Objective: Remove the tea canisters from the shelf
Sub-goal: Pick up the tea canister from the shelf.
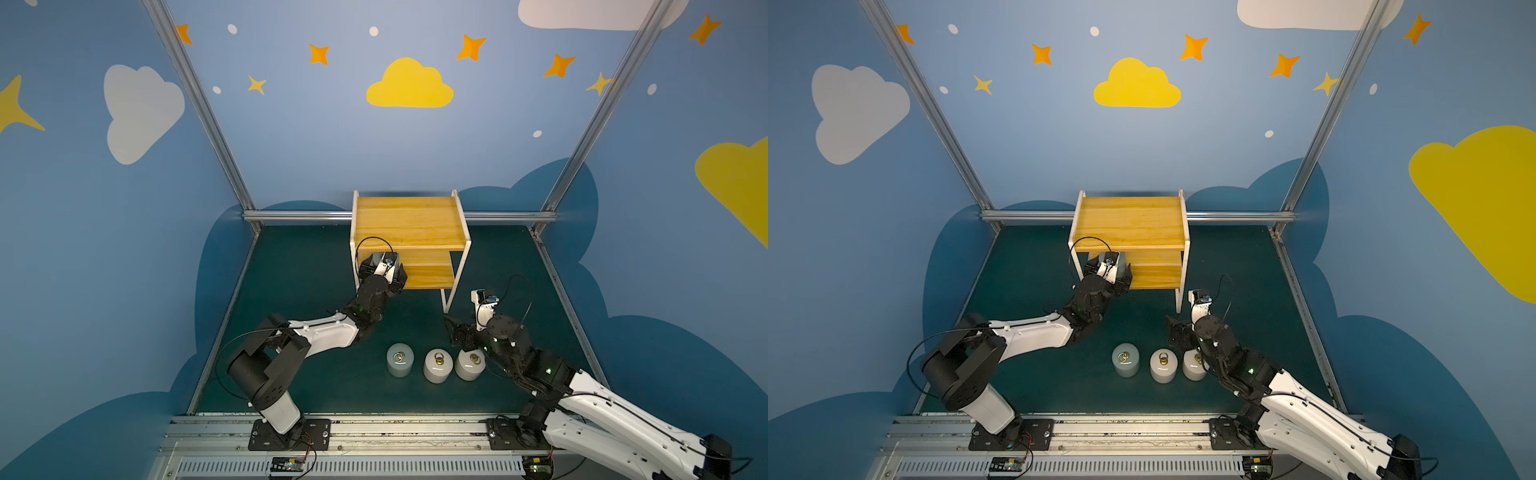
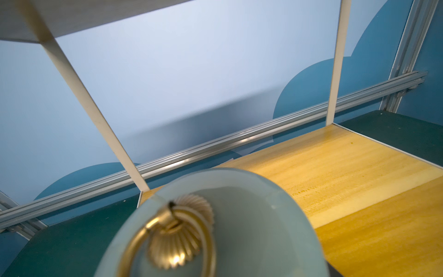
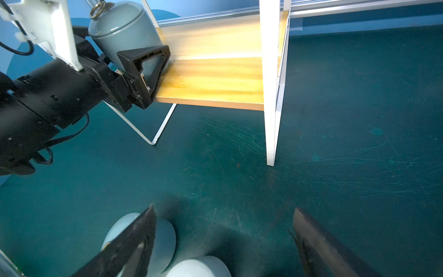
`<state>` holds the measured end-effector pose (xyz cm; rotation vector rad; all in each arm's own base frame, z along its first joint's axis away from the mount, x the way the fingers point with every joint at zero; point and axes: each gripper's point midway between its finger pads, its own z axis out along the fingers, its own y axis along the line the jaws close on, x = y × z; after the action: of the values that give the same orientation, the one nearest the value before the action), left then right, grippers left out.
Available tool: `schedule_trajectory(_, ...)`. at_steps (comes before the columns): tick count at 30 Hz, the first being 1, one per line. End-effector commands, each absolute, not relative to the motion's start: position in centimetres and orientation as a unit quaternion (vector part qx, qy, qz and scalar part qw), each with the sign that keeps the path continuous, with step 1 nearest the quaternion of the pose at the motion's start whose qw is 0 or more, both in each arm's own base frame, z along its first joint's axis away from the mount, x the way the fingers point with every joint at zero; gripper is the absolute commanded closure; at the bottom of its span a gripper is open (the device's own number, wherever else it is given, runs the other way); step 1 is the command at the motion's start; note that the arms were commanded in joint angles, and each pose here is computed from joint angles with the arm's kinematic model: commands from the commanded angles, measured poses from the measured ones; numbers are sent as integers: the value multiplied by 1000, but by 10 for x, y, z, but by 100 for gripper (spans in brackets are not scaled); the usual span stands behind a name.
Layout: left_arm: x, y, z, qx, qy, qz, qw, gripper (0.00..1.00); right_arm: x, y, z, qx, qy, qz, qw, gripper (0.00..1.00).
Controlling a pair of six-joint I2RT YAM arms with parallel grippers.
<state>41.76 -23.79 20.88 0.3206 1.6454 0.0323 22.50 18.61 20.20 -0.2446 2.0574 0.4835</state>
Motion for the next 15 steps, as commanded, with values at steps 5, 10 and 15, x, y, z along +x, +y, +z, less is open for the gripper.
schedule_trajectory(5,422,-241,229,132,710,-7,691,15,224,183,196,-97,850,198,479,9)
schedule_trajectory(10,415,-244,229,143,704,-26,695,21,224,183,196,-97,850,199,478,9)
schedule_trajectory(15,408,-244,229,152,701,-43,696,26,224,182,196,-95,850,199,479,9)
